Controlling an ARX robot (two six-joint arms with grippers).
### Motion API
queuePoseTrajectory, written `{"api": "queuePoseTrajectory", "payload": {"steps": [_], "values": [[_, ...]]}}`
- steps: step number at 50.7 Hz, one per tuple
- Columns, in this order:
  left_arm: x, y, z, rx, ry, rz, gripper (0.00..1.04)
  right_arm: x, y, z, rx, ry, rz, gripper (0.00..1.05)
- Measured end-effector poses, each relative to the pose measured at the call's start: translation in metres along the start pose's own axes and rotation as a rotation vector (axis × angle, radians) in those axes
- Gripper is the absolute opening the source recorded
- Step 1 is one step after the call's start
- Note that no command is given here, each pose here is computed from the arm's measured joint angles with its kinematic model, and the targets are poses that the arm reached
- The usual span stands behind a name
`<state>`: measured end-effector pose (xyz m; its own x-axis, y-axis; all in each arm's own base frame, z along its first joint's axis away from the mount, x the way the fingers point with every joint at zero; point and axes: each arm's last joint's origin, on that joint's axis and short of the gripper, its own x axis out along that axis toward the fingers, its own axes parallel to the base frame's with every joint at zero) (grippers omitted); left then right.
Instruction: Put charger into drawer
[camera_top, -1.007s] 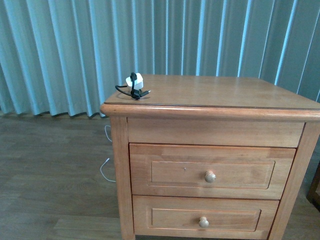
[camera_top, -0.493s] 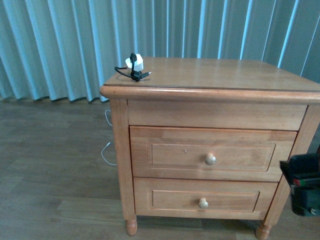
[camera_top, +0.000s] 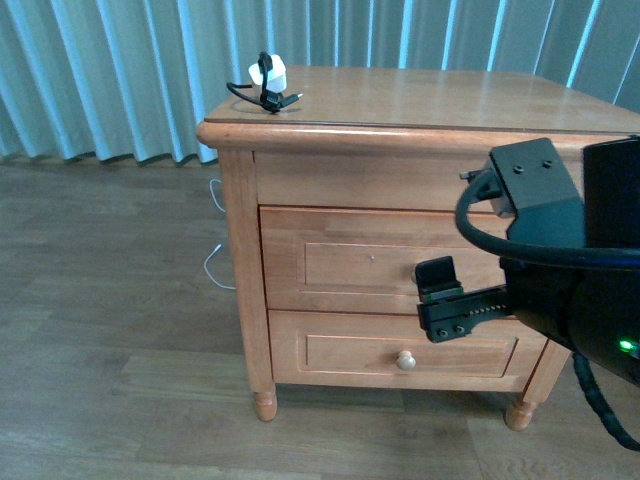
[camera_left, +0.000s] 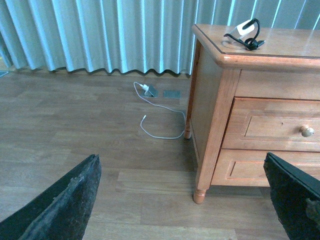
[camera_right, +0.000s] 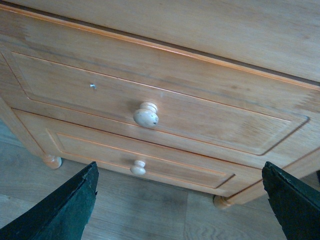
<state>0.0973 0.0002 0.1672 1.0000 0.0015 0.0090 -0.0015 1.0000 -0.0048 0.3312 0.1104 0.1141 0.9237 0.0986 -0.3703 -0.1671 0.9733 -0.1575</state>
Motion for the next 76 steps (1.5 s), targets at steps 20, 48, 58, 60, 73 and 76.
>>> {"api": "queuePoseTrajectory", "payload": {"steps": [20,48,58,60,73,76], "values": [[0.0,0.0,0.0,0.0,0.0,0.0,0.99,0.053,0.024,-0.004,-0.002,-0.004,-0.036,0.97],[0.0,0.0,0.0,0.0,0.0,0.0,0.99,0.091,0.041,-0.012,0.048,0.016,-0.074,0.97],[0.0,0.0,0.0,0.0,0.0,0.0,0.99,0.095,0.044,-0.01,0.045,-0.004,-0.071,0.97],[0.0,0.0,0.0,0.0,0.0,0.0,0.99,0.096,0.045,-0.01,0.044,-0.007,-0.07,0.97],[0.0,0.0,0.0,0.0,0.0,0.0,0.99,0.104,0.047,-0.013,0.03,0.001,-0.077,0.97],[0.0,0.0,0.0,0.0,0.0,0.0,0.99,0.105,0.045,-0.014,0.031,0.004,-0.08,0.97]]}}
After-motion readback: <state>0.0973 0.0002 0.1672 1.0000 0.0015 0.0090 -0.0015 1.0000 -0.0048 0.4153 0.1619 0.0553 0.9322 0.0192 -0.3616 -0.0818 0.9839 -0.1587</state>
